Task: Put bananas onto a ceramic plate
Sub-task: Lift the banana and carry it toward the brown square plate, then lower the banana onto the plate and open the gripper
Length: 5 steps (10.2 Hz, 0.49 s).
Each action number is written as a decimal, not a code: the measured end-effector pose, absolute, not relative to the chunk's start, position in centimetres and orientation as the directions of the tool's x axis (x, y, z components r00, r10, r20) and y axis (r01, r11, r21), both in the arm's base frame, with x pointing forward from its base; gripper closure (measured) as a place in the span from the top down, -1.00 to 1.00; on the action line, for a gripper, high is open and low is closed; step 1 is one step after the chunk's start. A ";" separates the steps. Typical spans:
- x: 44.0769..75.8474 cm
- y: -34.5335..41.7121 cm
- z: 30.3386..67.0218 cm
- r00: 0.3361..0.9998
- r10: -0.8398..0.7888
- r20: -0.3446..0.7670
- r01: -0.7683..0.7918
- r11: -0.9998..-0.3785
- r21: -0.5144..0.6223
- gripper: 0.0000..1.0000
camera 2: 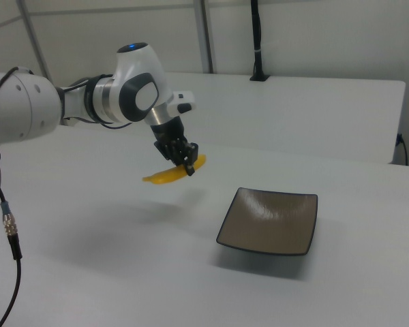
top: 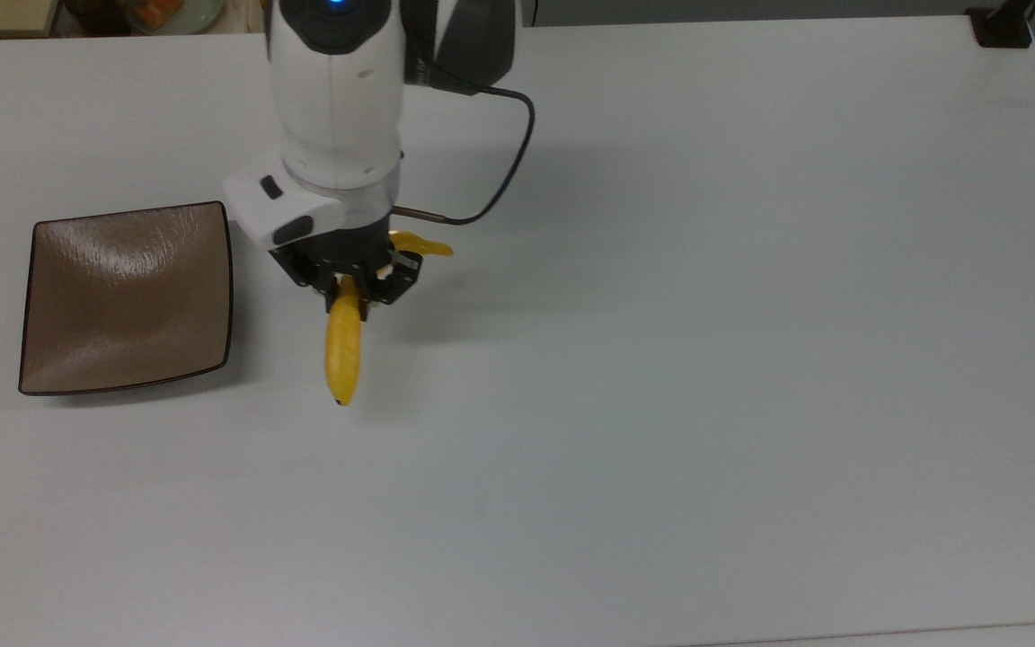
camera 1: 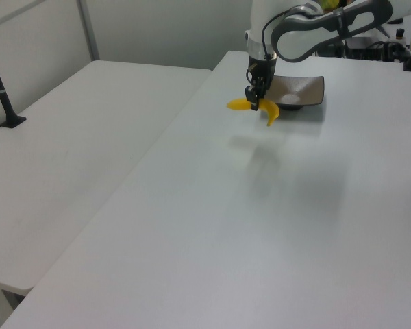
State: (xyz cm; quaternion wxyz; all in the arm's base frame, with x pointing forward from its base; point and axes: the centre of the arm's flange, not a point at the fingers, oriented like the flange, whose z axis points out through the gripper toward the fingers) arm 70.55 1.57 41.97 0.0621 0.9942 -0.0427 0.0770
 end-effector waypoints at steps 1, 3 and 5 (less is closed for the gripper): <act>70.2 -0.3 42.5 0.988 -0.064 0.141 -0.084 -0.987 0.134 -0.40; 69.5 -5.4 44.0 0.989 -0.061 0.132 -0.083 -0.982 0.169 -0.40; 68.6 -10.2 44.3 0.992 -0.055 0.114 -0.077 -0.978 0.196 -0.40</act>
